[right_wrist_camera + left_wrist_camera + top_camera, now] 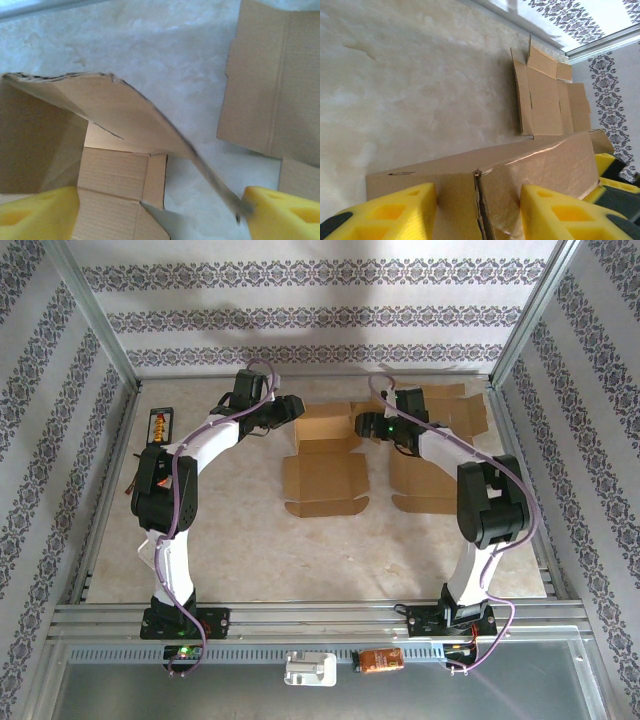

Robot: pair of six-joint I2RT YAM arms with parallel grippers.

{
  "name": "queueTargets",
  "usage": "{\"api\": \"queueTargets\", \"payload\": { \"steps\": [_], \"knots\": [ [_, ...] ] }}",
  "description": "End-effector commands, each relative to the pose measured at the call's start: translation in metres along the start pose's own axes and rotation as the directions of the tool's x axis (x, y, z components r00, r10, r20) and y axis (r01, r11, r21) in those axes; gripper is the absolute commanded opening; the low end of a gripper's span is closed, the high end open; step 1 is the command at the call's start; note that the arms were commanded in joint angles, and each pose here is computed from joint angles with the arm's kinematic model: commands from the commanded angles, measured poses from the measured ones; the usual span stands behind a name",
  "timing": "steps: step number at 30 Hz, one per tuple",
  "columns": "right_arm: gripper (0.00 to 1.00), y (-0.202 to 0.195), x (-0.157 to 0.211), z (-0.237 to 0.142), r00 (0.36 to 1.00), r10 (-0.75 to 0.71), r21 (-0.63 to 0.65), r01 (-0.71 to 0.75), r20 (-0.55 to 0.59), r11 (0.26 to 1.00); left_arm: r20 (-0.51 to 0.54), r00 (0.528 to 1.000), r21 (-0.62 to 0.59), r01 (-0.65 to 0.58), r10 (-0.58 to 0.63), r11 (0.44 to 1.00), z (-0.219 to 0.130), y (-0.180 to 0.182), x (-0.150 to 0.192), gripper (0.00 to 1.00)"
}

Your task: Fold the paper box

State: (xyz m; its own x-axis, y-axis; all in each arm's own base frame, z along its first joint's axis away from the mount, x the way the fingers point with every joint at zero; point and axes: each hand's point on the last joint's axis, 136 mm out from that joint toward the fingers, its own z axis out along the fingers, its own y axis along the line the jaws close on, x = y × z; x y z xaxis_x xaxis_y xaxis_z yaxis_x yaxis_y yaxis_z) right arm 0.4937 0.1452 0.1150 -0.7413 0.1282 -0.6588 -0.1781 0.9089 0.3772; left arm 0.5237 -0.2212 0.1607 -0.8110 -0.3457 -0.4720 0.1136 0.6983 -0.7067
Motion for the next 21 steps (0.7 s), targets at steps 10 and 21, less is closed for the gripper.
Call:
{"api": "queueTargets", "payload": {
  "steps": [10, 21],
  "knots": [
    [0.43, 0.007, 0.007, 0.004, 0.985, 0.153, -0.045, -0.157, -0.085, 0.987, -0.08, 0.997, -0.008, 0.009, -0.01, 1.0, 0.016, 0.005, 0.018, 0.47],
    [0.28, 0.023, -0.006, -0.006, 0.931, 0.348, -0.074, -0.357, -0.114, 0.931, -0.092, 0.995, -0.004, -0.034, 0.033, 0.999, 0.018, 0.0, 0.024, 0.47]
  ]
}}
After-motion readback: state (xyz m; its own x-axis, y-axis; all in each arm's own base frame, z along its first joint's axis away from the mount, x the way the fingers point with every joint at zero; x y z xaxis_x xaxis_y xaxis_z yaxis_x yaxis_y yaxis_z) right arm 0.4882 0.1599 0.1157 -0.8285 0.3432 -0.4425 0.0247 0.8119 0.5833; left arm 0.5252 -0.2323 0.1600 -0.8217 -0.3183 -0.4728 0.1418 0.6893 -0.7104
